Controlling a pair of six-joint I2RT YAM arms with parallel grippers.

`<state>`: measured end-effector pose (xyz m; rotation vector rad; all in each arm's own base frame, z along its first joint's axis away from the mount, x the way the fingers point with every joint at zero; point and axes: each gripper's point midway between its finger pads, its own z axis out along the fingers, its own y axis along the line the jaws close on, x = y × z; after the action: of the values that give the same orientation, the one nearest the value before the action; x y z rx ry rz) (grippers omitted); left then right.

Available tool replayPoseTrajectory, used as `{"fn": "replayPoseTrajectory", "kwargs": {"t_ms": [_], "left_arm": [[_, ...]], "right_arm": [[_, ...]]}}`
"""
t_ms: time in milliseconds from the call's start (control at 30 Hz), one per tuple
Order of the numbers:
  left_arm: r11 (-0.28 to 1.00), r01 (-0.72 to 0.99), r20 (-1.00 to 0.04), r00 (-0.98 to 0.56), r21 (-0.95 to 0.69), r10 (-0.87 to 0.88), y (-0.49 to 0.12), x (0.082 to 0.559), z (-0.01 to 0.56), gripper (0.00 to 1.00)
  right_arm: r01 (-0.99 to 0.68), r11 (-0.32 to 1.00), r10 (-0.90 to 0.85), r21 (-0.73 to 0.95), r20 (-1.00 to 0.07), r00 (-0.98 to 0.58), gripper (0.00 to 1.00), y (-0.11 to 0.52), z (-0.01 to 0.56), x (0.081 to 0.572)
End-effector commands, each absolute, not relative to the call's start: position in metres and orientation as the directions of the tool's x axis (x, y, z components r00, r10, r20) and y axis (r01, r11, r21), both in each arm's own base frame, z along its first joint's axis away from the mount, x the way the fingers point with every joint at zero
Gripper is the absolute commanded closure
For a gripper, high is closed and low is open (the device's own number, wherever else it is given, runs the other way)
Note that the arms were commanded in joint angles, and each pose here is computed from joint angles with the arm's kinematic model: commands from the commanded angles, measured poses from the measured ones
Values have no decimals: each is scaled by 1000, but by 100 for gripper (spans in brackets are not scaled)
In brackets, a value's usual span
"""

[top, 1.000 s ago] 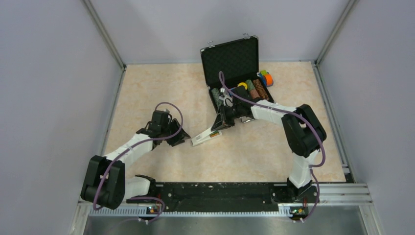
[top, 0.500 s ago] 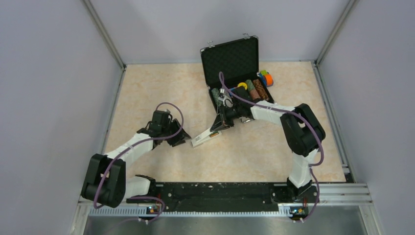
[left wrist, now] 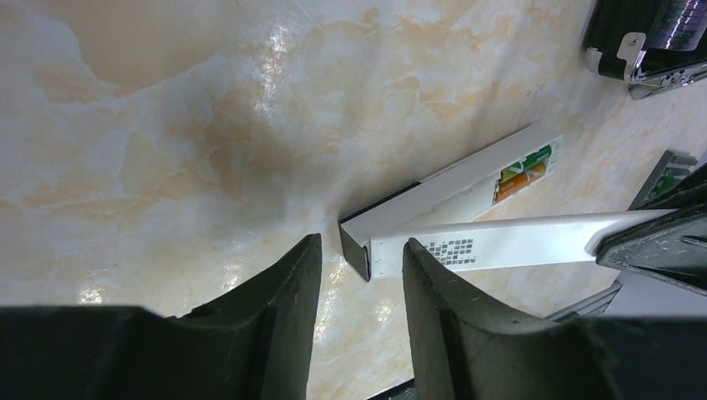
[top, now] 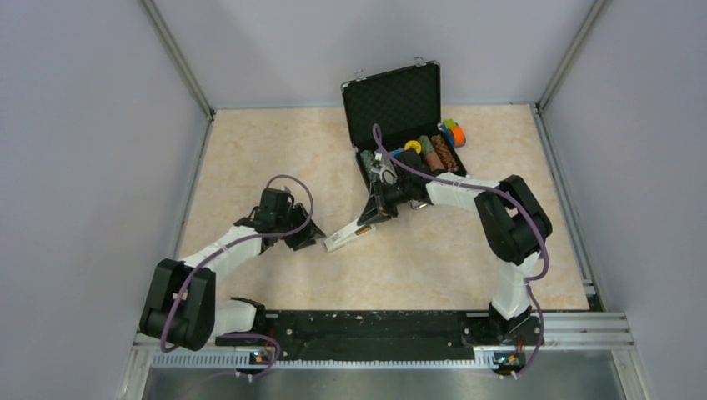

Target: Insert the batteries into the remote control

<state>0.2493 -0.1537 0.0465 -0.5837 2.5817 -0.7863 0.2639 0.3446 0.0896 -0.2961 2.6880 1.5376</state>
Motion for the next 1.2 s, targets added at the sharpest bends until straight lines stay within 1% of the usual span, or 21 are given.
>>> {"fn": "replayPoseTrajectory", "kwargs": {"t_ms": [0,133,300,367,533,633,733,833,933,1033,1100,1167], "left_arm": [[765,-253,-299,-813,-592,-500,-149,261,57,55],[770,-258,-347,-778,-584,-524,-141,264,66,56],[759,-271,-366,-749,-592,-553,-136,260,66,59],[750,-259,-369,-745,-609,-556,-137,258,67,63],[720,-151,-388,-758,-677,-524,-152,246,69,72],[712,-118,-407,-750,-692,-521,-155,236,67,74],[691,-83,-421,-738,-719,-527,-160,231,69,74],[698,-97,-418,-740,-710,-528,-161,229,62,73],[699,-138,-405,-730,-702,-551,-159,232,59,72],[696,-170,-416,-694,-698,-587,-153,239,64,66],[702,-178,-446,-660,-689,-605,-147,248,71,60],[716,-209,-459,-642,-666,-614,-141,251,73,55]], "right_arm": [[-173,484,-107,858,-138,-985,100,345,92,277],[-124,493,-37,861,-122,-992,100,345,88,280],[-91,478,53,874,-132,-990,100,351,85,283],[-100,469,86,877,-159,-984,100,352,91,288],[-174,494,150,852,-280,-948,100,349,114,310],[-213,472,181,855,-331,-926,100,349,133,319],[-221,478,197,850,-348,-917,100,347,138,322],[-214,498,213,840,-358,-909,100,339,136,321],[-208,489,205,847,-343,-917,100,335,135,312],[-184,464,215,866,-312,-926,100,332,138,301],[-149,450,233,880,-276,-932,100,329,137,293],[-106,416,264,903,-231,-936,100,329,139,287]]}}
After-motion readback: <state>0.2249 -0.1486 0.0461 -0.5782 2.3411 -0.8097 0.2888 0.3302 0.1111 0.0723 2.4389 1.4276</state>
